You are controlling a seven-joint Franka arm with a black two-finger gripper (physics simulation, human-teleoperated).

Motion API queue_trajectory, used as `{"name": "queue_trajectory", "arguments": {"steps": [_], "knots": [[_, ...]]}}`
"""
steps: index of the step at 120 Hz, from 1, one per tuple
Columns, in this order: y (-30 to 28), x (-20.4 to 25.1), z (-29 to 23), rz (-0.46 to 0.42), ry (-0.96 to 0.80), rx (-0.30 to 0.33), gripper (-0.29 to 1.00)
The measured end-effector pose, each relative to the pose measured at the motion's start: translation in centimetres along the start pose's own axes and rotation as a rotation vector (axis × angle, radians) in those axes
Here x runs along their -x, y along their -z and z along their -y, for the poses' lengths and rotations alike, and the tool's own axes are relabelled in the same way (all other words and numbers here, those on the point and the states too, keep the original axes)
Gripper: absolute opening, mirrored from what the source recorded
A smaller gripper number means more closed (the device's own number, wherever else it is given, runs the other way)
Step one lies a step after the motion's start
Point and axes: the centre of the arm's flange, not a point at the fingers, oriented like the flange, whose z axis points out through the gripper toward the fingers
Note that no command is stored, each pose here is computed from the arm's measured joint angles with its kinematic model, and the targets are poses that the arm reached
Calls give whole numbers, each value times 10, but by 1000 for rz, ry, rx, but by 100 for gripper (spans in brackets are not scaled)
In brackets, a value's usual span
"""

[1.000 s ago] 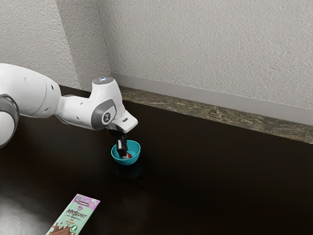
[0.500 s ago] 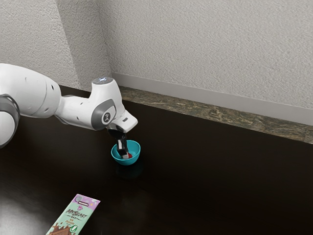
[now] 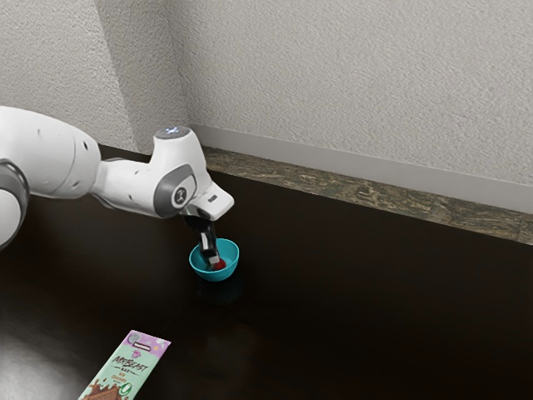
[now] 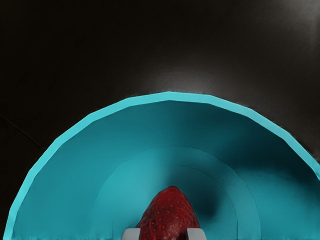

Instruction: Take strawberry from the bowl

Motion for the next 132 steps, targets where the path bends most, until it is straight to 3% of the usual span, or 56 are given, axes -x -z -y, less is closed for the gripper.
{"name": "queue_trajectory", "arguments": {"steps": [44,67,90,108,122,132], "knots": [[88,-19,-17,-77,-31,-83,1],[130,-65,-41,-136,-105,-133,1],[117,-117,-61,-157,-169,-128,1],[116,-125,-65,-163,-176,-130,33],[123,-125,-65,-173,-172,-136,49],[181,-110,-63,-200,-117,-164,56]]}}
